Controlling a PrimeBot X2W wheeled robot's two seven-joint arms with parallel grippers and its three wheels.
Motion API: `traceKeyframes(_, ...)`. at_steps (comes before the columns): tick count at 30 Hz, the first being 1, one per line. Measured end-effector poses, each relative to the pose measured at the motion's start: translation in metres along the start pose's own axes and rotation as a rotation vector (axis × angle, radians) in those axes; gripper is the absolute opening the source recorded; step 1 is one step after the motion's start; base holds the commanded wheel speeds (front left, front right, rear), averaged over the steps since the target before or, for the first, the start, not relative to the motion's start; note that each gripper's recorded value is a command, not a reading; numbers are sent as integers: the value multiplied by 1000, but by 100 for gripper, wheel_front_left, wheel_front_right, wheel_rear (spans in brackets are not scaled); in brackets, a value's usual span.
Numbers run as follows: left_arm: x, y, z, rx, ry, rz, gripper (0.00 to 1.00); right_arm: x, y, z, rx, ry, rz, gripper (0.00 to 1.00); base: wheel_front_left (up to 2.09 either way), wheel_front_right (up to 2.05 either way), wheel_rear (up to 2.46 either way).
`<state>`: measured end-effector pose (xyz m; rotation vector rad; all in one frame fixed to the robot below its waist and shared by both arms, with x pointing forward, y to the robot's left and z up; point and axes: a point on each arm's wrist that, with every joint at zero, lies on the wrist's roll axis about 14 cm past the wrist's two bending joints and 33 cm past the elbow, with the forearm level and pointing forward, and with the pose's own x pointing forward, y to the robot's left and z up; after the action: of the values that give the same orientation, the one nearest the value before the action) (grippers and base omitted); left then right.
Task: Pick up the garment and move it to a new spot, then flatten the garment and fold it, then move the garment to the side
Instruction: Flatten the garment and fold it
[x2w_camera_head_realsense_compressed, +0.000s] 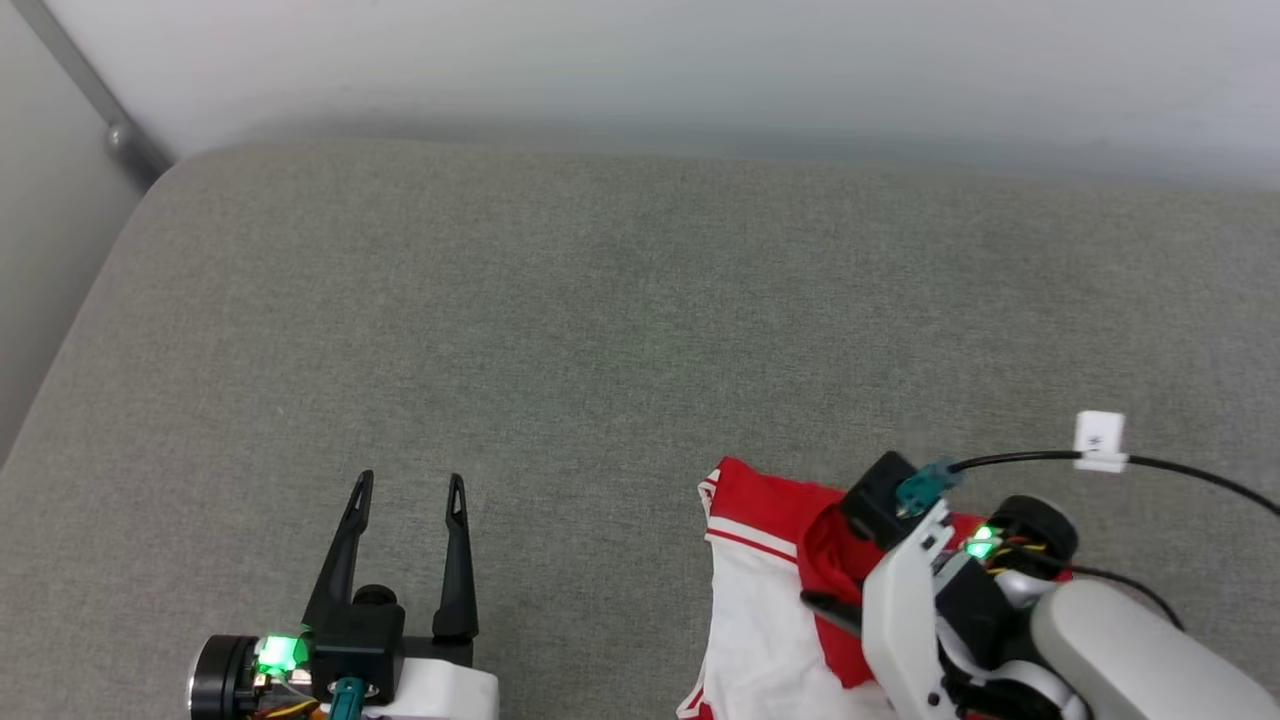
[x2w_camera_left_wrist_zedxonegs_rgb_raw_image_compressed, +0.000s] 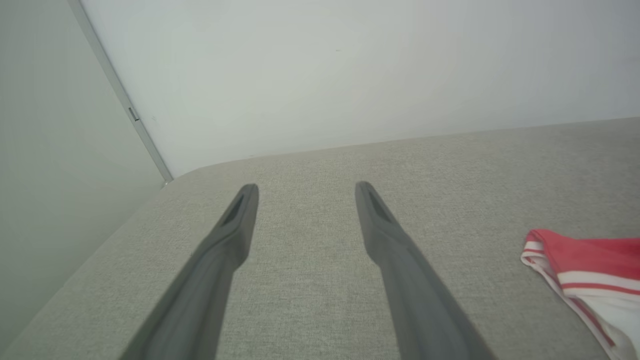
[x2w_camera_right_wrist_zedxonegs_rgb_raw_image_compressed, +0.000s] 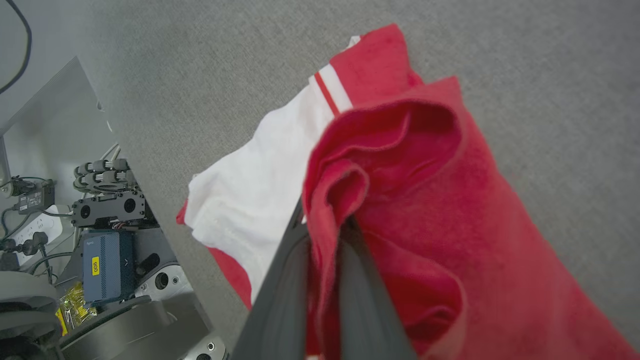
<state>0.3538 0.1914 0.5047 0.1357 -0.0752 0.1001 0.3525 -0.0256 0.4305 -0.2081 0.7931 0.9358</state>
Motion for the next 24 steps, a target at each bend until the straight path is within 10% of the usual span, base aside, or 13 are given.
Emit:
traceKeyframes(9,5,2,-7,-8,21,14,100,39,1,-39,-13,139,27,7,0,0,0)
traceKeyframes(11,4,3,-7,-8,22,16,100,41,1,-39,-16,127,23,49,0,0,0)
traceKeyframes(12,4,3,-7,-8,21,15,100,40,1,-38,-20,113,21,100,0,0,0)
traceKeyframes(24,0,-2,4,-21,-12,-11,100,-32,-50,65,-157,-416,-209,100,0,0,0)
